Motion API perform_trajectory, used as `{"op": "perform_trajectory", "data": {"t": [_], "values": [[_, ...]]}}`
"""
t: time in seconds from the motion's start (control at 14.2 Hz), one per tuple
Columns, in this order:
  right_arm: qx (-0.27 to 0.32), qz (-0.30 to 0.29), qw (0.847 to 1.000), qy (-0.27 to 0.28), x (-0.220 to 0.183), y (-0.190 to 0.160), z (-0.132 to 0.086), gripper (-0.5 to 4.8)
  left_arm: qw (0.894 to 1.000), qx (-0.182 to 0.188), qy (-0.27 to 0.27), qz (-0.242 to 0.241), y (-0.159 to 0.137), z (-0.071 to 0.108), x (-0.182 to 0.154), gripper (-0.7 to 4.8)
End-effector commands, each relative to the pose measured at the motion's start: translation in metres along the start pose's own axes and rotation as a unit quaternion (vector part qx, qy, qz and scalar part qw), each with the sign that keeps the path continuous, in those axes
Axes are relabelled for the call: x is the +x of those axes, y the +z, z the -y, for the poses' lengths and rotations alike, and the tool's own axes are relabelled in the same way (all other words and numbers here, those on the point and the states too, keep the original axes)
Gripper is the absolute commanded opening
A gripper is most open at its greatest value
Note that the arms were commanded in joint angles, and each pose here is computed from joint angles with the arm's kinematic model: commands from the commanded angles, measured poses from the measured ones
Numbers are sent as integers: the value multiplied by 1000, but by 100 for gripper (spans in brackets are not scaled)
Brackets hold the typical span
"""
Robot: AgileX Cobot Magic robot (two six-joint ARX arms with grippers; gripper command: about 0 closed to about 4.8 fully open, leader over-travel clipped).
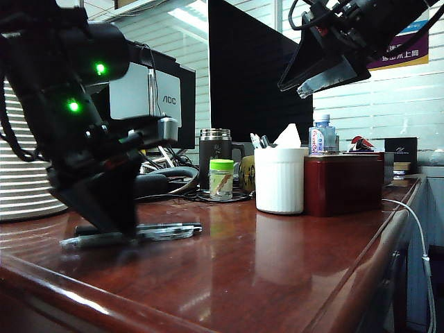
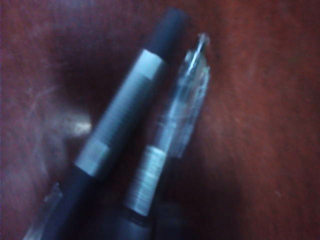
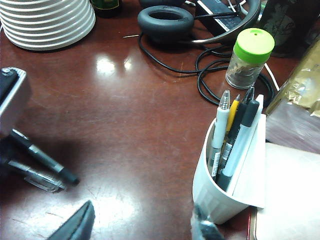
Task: Pick up all the pens on the desk and put them into the pen holder one by one.
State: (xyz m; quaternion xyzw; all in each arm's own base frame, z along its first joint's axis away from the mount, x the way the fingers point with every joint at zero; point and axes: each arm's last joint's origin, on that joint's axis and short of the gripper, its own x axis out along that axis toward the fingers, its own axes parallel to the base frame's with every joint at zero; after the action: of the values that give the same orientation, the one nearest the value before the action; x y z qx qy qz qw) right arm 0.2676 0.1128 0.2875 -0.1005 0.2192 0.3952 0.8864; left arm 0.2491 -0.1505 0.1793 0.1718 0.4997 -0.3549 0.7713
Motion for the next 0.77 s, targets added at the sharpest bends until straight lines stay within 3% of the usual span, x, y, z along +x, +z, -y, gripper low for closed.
{"op": "perform_trajectory", "data": {"t": [0.07,0.28,0.49,0.56,0.7,0.77], "values": [[-4,8,1000,-3,-1,3,0,252,1000,-8,-13,-7,0,0,7,-6],[-4,8,1000,-4,-1,3,0,252,996,5,-47,77,18,-1,2,-6],[-8,8,999,-30,-5,5,1,252,973,-44,-108,199,55,-1,-18,-6],[-22,14,998,-56,-9,8,1,252,960,-36,-123,251,68,-1,-27,-6],[-40,36,993,-104,-26,15,4,252,912,-31,-144,382,92,-1,-46,-6],[-40,46,992,-113,-36,18,6,252,891,-24,-124,436,100,-2,-54,-6]]}}
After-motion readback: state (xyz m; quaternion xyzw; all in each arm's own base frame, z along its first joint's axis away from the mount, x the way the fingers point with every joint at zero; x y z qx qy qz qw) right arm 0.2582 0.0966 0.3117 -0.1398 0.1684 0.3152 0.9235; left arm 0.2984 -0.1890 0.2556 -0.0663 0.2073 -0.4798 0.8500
